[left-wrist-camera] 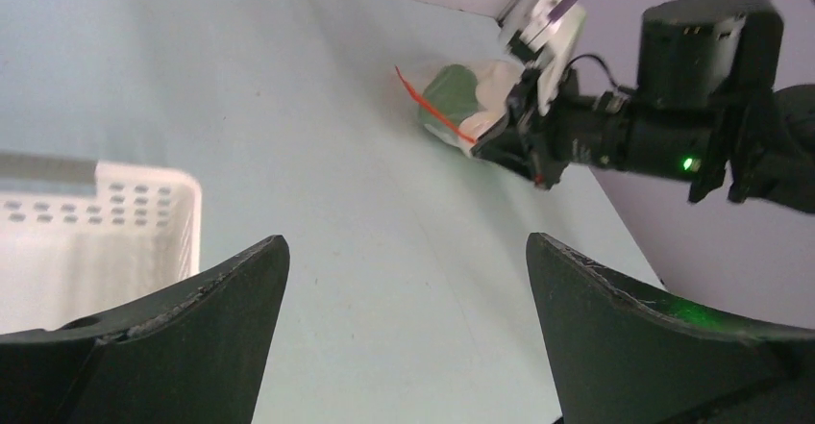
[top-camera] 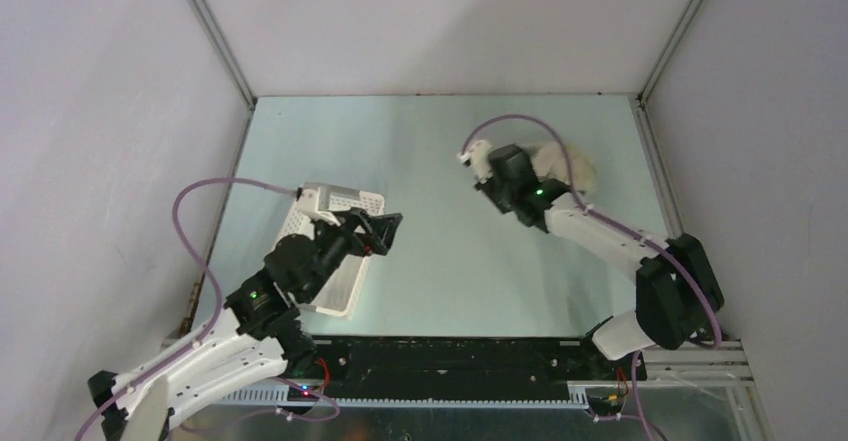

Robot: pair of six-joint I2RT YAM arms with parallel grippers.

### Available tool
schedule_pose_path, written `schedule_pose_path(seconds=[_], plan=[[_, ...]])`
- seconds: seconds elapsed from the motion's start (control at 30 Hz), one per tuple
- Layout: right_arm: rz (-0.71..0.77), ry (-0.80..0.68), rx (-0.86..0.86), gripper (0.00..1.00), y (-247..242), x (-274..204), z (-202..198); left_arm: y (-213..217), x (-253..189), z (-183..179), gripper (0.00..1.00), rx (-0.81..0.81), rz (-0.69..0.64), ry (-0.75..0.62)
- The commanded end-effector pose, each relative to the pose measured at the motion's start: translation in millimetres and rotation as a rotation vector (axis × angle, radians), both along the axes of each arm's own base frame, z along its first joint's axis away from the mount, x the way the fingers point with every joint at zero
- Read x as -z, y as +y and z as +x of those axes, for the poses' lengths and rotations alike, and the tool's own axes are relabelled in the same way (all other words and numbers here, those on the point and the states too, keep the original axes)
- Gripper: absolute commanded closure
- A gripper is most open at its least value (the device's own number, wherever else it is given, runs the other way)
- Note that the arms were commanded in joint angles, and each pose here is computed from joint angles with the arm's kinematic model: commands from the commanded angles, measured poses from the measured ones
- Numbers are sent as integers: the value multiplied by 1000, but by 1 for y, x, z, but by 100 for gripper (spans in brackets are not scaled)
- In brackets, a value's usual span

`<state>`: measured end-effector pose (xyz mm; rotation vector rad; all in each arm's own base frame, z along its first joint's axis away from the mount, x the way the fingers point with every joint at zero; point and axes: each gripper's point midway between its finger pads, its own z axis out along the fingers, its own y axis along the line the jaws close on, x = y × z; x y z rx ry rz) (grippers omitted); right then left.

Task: Place the food in the zip-top bag and seal the zipper
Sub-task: Place the zipper food storage bag at the center of the board.

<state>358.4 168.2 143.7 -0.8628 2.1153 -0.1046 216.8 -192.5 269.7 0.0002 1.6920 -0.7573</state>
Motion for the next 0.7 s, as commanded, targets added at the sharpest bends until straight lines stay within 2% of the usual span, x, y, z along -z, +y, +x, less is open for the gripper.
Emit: schedule_pose_path(seconds=[0.0,0.03,0.1,0.13,0.17,0.23,0.27,0.3,0.33,0.43,0.47,0.5,0.57,0.67], plan=[[55,-53,41,100,47,-7,-6,28,21,-10,0,-83,-31,79],[78,-51,38,100,56,-9,-9,30,22,-11,0,-88,-38,84],[140,-34,47,92,70,-9,-15,38,23,-14,0,-113,-48,98],[173,-23,59,76,75,-9,-18,42,27,-15,0,-125,-37,113],[198,-15,51,66,82,-9,-21,44,28,-15,0,-133,-33,121],[225,-36,47,30,87,-19,-24,52,29,-16,0,-165,-3,145],[231,-58,57,21,86,-26,-24,58,28,-15,0,-198,0,147],[280,-88,74,6,84,-44,-26,65,26,-14,0,-226,12,150],[317,-103,93,3,80,-55,-24,68,24,-14,1,-238,18,148],[649,-115,205,1,58,-118,-28,82,10,-12,2,-305,19,133],[769,-77,271,1,42,-125,-23,83,8,-11,2,-317,21,131],[838,-95,288,0,28,-143,-26,86,0,-9,2,-335,13,123],[912,-115,330,0,-6,-157,-27,90,-9,-7,2,-364,16,121],[889,-217,548,0,-81,-160,-31,100,-7,-4,2,-436,82,162]])
